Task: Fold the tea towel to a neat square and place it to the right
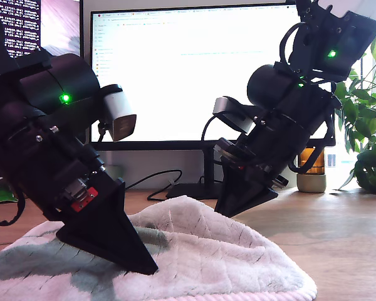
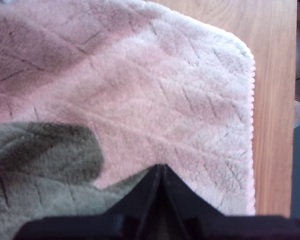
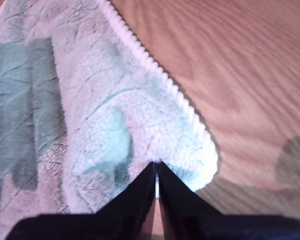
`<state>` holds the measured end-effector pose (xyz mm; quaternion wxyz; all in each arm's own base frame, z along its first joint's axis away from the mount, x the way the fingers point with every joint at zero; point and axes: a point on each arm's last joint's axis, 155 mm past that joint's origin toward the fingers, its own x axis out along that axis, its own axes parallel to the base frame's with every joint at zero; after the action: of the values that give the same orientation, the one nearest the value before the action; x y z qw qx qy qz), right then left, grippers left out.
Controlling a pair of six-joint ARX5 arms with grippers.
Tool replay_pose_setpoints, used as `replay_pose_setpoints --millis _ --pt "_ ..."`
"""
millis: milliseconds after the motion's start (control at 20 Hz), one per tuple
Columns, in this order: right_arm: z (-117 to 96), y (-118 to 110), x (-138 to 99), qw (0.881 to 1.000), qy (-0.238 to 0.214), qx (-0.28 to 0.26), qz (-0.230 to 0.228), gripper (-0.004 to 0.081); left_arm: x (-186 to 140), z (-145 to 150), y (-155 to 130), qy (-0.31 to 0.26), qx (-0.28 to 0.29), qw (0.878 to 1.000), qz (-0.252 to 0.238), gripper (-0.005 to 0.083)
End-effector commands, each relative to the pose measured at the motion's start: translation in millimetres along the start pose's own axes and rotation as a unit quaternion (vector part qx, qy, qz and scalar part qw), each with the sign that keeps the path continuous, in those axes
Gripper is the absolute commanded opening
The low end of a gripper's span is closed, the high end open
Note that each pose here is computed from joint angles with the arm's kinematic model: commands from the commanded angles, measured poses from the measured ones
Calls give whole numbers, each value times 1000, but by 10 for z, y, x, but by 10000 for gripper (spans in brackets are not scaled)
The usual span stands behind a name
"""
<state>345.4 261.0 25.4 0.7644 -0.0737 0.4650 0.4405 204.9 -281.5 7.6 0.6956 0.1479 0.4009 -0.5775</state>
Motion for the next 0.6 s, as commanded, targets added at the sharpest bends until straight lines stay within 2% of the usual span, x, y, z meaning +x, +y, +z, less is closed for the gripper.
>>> replay_pose_setpoints --millis 0,150,550 --pt "-118 -27 153 1000 20 2 2 -13 38 -272 -63 37 -23 999 -7 -21" --pt "-188 -124 194 999 33 -3 -19 -13 32 -329 -88 48 -30 998 -11 -21" --pt "-255 -483 106 993 58 -37 -100 -13 77 -465 -224 86 -22 996 -15 -21"
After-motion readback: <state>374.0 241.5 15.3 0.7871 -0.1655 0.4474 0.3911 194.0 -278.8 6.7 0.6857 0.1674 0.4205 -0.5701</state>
